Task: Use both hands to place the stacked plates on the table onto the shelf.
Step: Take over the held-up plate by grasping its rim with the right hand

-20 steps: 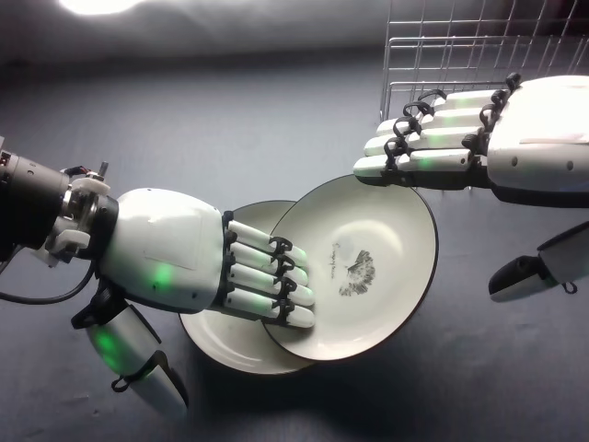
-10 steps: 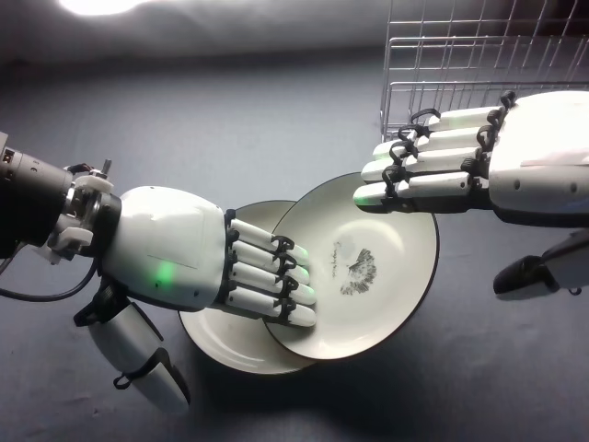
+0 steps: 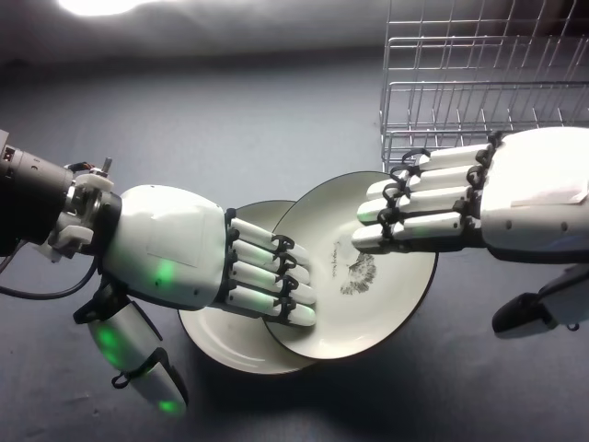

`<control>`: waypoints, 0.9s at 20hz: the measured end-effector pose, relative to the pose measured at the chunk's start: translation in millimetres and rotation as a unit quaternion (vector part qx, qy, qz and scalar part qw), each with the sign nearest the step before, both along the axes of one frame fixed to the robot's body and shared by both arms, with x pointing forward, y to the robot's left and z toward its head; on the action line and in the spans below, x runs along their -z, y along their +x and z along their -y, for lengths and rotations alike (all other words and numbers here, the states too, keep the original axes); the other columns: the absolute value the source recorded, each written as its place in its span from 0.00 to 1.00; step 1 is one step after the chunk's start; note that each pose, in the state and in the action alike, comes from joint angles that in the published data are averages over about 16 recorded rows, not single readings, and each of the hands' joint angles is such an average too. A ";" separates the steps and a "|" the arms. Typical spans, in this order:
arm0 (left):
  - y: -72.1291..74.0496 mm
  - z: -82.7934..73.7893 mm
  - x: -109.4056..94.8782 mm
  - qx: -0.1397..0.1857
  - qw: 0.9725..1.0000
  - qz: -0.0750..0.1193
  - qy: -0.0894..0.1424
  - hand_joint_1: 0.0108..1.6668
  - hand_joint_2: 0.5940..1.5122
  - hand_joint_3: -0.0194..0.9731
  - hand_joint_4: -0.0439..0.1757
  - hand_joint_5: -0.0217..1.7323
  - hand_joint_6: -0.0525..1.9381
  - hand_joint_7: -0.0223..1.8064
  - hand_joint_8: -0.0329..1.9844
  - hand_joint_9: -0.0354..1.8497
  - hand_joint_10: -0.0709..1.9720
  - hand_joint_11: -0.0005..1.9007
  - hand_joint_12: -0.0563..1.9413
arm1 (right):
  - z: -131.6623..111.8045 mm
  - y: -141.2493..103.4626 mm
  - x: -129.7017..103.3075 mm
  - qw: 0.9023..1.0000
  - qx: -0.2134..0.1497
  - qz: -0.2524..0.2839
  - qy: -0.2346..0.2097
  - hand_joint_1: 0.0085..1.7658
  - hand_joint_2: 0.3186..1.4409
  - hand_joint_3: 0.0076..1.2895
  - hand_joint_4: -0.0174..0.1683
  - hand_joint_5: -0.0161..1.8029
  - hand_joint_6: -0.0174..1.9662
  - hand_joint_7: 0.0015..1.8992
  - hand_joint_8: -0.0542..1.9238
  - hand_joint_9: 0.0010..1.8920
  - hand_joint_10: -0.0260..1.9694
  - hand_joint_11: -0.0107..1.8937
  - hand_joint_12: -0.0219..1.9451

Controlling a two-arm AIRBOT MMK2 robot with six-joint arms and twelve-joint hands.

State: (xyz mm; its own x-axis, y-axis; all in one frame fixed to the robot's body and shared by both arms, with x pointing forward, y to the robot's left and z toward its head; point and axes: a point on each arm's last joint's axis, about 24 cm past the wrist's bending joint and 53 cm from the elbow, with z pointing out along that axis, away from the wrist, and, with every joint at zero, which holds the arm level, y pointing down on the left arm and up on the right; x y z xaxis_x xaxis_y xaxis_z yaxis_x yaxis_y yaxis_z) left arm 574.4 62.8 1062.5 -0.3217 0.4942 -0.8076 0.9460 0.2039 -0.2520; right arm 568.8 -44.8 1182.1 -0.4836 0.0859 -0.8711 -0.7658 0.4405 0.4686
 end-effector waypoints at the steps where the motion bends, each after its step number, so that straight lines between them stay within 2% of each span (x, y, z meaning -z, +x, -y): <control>1: 0.2 0.0 0.0 0.000 1.000 0.000 0.000 0.00 0.51 0.02 0.17 0.01 0.01 0.00 0.00 0.03 0.04 0.01 0.03 | -1.0 -1.0 1.7 1.000 -0.002 -0.001 -0.001 0.60 0.59 0.01 0.09 0.07 0.02 0.03 0.03 0.03 0.02 0.02 0.31; 8: 2.1 -0.3 0.0 0.000 1.000 0.000 0.000 0.00 0.51 0.02 0.17 0.01 0.01 0.01 0.00 0.03 0.04 0.01 0.03 | -8.7 -0.3 14.5 1.000 -0.010 -0.009 -0.007 0.59 0.59 0.01 0.10 0.07 0.02 0.03 0.03 0.02 0.02 0.02 0.29; 18: 3.5 -0.6 0.1 -0.001 1.000 -0.001 -0.001 0.00 0.51 0.02 0.18 0.01 0.01 0.01 0.00 0.03 0.04 0.01 0.03 | -22.7 19.1 33.9 1.000 -0.011 -0.013 -0.013 0.62 0.59 0.01 0.10 0.08 0.02 0.04 0.03 0.04 0.02 0.02 0.32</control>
